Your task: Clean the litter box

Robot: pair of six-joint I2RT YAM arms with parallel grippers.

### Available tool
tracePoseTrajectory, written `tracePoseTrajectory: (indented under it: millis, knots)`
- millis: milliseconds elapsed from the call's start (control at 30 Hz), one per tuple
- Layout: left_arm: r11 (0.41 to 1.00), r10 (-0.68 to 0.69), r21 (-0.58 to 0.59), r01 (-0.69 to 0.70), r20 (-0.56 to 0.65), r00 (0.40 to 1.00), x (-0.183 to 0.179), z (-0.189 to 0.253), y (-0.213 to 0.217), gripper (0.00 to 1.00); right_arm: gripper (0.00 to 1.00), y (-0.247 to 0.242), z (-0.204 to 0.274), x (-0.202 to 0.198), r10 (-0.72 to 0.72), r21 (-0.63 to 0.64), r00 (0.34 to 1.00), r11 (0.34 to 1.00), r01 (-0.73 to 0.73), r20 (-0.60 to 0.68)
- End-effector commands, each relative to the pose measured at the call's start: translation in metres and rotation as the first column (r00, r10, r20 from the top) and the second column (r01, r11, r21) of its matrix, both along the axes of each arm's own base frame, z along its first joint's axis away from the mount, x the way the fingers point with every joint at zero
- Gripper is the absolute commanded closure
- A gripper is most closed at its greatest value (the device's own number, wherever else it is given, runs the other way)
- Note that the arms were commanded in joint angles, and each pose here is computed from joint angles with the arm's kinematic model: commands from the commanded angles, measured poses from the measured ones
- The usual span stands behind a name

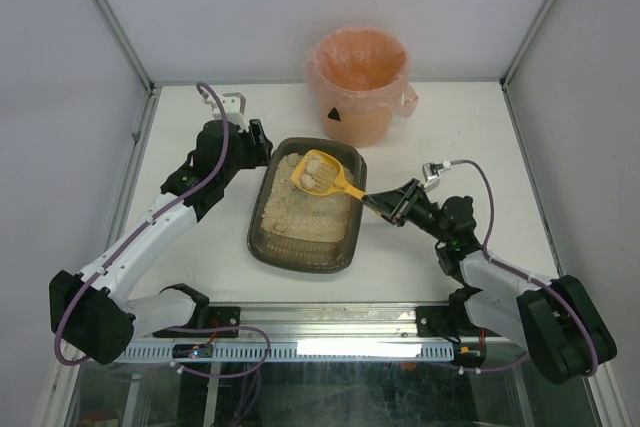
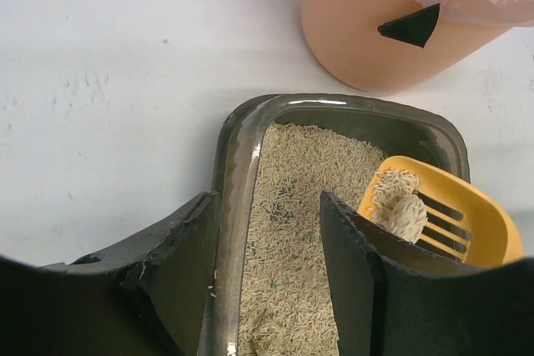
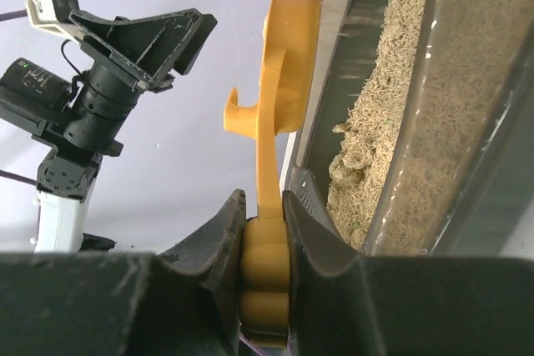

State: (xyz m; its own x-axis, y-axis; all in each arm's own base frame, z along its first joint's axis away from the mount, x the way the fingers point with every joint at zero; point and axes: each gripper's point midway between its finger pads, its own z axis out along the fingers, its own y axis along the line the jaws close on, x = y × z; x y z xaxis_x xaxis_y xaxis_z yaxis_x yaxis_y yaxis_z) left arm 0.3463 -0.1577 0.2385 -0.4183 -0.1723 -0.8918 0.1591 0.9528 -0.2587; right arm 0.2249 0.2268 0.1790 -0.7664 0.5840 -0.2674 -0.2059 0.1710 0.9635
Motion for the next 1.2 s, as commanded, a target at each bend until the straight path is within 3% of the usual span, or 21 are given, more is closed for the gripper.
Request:
tracePoseTrajectory:
  millis: [0,100,200,300,400,533,633,733,833,933,1067,1167]
  knots:
    - [0.999,0.031,-0.009,-0.031,0.087,0.996,0.007,0.022,0.009,0.47,1.0,0.009,0.044,-0.006,0.064,0.096,0.987,0.992,-0.078,0.149]
    - [1.0,0.028,-0.007,-0.027,0.087,0.996,0.008,0.022,0.009,0.47,1.0,-0.011,0.031,0.007,-0.045,0.113,0.995,0.993,0.035,0.094]
    - [0.999,0.035,-0.005,-0.035,0.087,0.996,0.009,0.02,0.011,0.47,1.0,0.01,0.044,-0.007,0.078,0.09,0.985,0.992,-0.093,0.156]
    - [1.0,0.027,-0.007,-0.027,0.084,0.996,0.01,0.021,0.01,0.48,1.0,-0.014,0.027,0.008,-0.05,0.098,0.996,0.994,0.043,0.072]
    - [1.0,0.028,-0.005,-0.028,0.08,0.996,0.009,0.019,0.01,0.48,1.0,0.006,0.04,-0.005,0.076,0.061,0.987,0.994,-0.086,0.14]
    - [1.0,0.02,-0.01,-0.02,0.078,0.997,0.01,0.019,0.009,0.48,1.0,-0.015,0.025,0.01,-0.044,0.063,0.997,0.997,0.04,0.063]
    - [1.0,0.025,-0.009,-0.024,0.077,0.997,0.01,0.018,0.01,0.48,1.0,0.007,0.038,-0.003,0.096,0.024,0.987,0.995,-0.1,0.126]
    - [1.0,0.017,-0.012,-0.016,0.074,0.997,0.01,0.018,0.008,0.48,1.0,-0.016,0.023,0.014,-0.043,0.025,0.998,0.999,0.041,0.052]
    - [1.0,0.02,-0.01,-0.019,0.068,0.997,0.011,0.015,0.009,0.48,1.0,0.009,0.04,-0.004,0.126,0.003,0.984,0.992,-0.127,0.123]
    - [1.0,0.014,-0.012,-0.014,0.066,0.998,0.012,0.016,0.007,0.48,1.0,-0.017,0.021,0.016,-0.042,0.035,0.999,0.999,0.041,0.025]
    - [1.0,0.018,-0.013,-0.017,0.06,0.998,0.012,0.013,0.008,0.48,1.0,0.011,0.041,-0.004,0.148,0.029,0.982,0.988,-0.152,0.115]
    - [1.0,0.013,-0.018,-0.012,0.062,0.998,0.012,0.015,0.007,0.48,1.0,-0.017,0.021,0.016,-0.034,0.062,0.999,0.998,0.033,0.008]
